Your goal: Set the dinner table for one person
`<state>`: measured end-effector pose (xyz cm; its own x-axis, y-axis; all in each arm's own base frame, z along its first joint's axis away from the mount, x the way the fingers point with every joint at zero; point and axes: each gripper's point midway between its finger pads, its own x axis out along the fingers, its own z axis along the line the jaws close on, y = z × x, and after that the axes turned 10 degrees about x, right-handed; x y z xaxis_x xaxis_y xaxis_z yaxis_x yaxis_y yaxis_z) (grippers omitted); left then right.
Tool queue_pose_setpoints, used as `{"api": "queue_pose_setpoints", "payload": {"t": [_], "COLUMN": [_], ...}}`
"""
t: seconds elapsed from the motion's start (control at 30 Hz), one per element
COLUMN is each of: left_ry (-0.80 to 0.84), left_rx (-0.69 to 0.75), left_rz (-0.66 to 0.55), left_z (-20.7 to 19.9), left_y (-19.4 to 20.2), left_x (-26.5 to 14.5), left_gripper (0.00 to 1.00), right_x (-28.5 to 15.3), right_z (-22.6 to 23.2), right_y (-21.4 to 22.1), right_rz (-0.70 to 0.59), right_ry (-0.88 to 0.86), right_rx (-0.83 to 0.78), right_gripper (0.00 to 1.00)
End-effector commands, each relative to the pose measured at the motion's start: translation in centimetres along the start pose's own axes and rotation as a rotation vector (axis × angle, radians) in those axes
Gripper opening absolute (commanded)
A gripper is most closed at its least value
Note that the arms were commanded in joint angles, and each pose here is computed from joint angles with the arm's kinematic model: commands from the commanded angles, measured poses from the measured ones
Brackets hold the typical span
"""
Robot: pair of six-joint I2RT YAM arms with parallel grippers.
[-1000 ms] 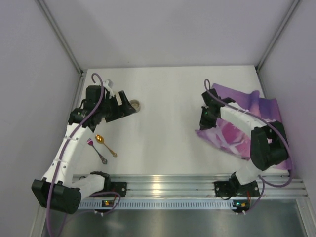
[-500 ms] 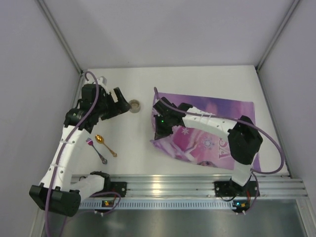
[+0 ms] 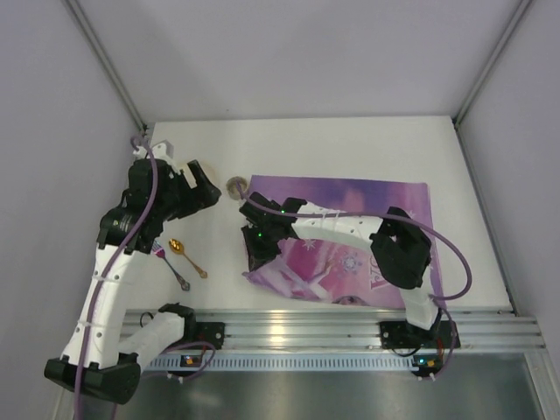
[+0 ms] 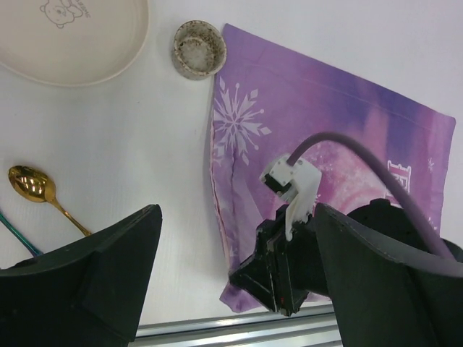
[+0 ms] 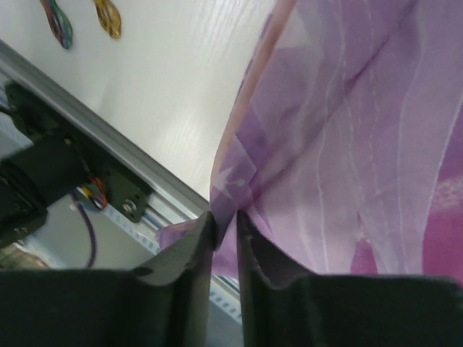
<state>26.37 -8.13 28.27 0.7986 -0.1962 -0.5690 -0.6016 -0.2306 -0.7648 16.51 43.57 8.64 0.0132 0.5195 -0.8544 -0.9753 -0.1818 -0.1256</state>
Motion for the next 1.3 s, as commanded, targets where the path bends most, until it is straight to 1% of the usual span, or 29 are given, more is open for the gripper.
{"api": "queue_pose_setpoints", "payload": {"t": [0.0, 0.03, 0.07, 0.1, 0.17, 0.2, 0.27, 0.3, 0.37, 0.4, 0.47, 0.5, 0.53, 0.57, 0.6, 0.67, 0.7, 0.77, 0.8, 0.87, 0.9, 0.97, 1.0, 1.07, 1.1, 1.17, 1.2, 1.27], "left_ry": [-0.014, -0.014, -0.015, -0.015, -0.013, -0.011, 0.007, 0.005, 0.015, 0.016, 0.024, 0.027, 0.023, 0.027, 0.035, 0.041, 0.045, 0.056, 0.058, 0.06, 0.06, 0.05, 0.05, 0.04, 0.038, 0.033, 0.027, 0.018], "left_rx": [-0.01, -0.011, -0.011, -0.011, -0.011, -0.013, -0.012, -0.013, -0.008, -0.008, -0.003, -0.003, -0.004, -0.006, -0.009, -0.021, -0.024, -0.033, -0.035, -0.031, -0.029, -0.018, -0.013, -0.004, -0.001, 0.007, 0.009, 0.02], "left_rz": [-0.023, -0.023, -0.02, -0.021, -0.024, -0.023, -0.036, -0.021, -0.017, -0.015, -0.006, -0.011, 0.009, 0.012, 0.022, 0.039, 0.044, 0.055, 0.056, 0.058, 0.061, 0.064, 0.06, 0.066, 0.067, 0.071, 0.075, 0.083], "left_z": [0.2, 0.2, 0.2, 0.1, 0.0, 0.0, -0.5, -0.5, -0.7, -0.8, -1.0, -1.1, -1.0, -1.0, -1.2, -1.3, -1.4, -1.6, -1.6, -1.6, -1.6, -1.4, -1.3, -1.1, -1.0, -0.9, -0.7, -0.4], "left_y": [-0.4, -0.4, -0.5, -0.5, -0.9, -1.0, -1.5, -1.5, -1.7, -1.9, -1.9, -2.2, -1.8, -1.8, -1.6, -1.3, -1.2, -0.9, -0.9, -0.9, -0.9, -0.9, -1.0, -0.8, -0.7, -0.5, -0.4, 0.0], "left_x": [-0.7, -0.5, -0.2, 0.0, 0.7, 1.0, 1.6, 2.3, 3.1, 3.9, 4.7, 5.2, 6.1, 6.5, 7.0, 8.1, 8.3, 9.1, 9.2, 9.5, 9.8, 9.9, 9.9, 10.0, 10.0, 10.1, 10.2, 10.4], "left_gripper": [0.91, 0.91, 0.91, 0.91, 0.91, 0.91, 0.91, 0.91, 0.91, 0.91, 0.91, 0.91, 0.91, 0.91, 0.91, 0.9, 0.9, 0.89, 0.89, 0.89, 0.89, 0.89, 0.89, 0.89, 0.89, 0.89, 0.89, 0.89], "right_x": [-0.3, -0.5, -1.0, -2.2, -3.7, -5.4, -7.1, -9.1, -10.5, -12.9, -13.7, -15.7, -15.4, -15.8, -16.9, -16.5, -16.4, -15.8, -14.9, -14.4, -13.4, -12.9, -11.7, -11.3, -10.2, -9.9, -9.0, -8.8], "right_z": [1.8, 1.5, 1.1, 1.3, 0.6, 0.7, -0.2, -0.8, -3.0, -4.1, -7.6, -9.7, -12.1, -13.4, -15.7, -18.3, -20.0, -21.4, -22.7, -23.7, -24.7, -25.4, -26.1, -26.6, -27.2, -27.5, -28.0, -28.2], "right_y": [1.4, 1.5, 1.3, 0.9, 0.2, -0.4, -1.3, -2.1, -2.6, -3.9, -3.8, -5.0, -4.5, -4.6, -5.5, -5.4, -5.9, -6.4, -6.6, -7.5, -7.9, -9.1, -9.2, -10.4, -10.5, -11.6, -11.6, -12.4], "right_rz": [0.044, 0.047, 0.031, 0.003, -0.038, -0.072, -0.117, -0.155, -0.187, -0.244, -0.249, -0.301, -0.287, -0.288, -0.317, -0.297, -0.294, -0.28, -0.253, -0.247, -0.225, -0.227, -0.198, -0.201, -0.173, -0.175, -0.151, -0.154], "right_ry": [-0.05, -0.046, -0.025, -0.03, -0.001, -0.009, 0.012, 0.009, 0.044, 0.035, 0.071, 0.074, 0.103, 0.103, 0.115, 0.142, 0.166, 0.192, 0.214, 0.243, 0.265, 0.293, 0.314, 0.335, 0.355, 0.371, 0.383, 0.393], "right_rx": [-0.107, -0.126, -0.131, -0.142, -0.158, -0.158, -0.145, -0.125, -0.087, -0.046, 0.017, 0.077, 0.11, 0.14, 0.198, 0.222, 0.257, 0.255, 0.279, 0.287, 0.303, 0.304, 0.312, 0.314, 0.321, 0.327, 0.335, 0.337], "right_gripper": [0.25, 0.4, 0.64, 0.73, 0.88, 0.89, 0.9, 0.91, 0.9, 0.91, 0.9, 0.9, 0.89, 0.88, 0.85, 0.81, 0.74, 0.64, 0.55, 0.45, 0.35, 0.3, 0.28, 0.27, 0.27, 0.26, 0.26, 0.25]}}
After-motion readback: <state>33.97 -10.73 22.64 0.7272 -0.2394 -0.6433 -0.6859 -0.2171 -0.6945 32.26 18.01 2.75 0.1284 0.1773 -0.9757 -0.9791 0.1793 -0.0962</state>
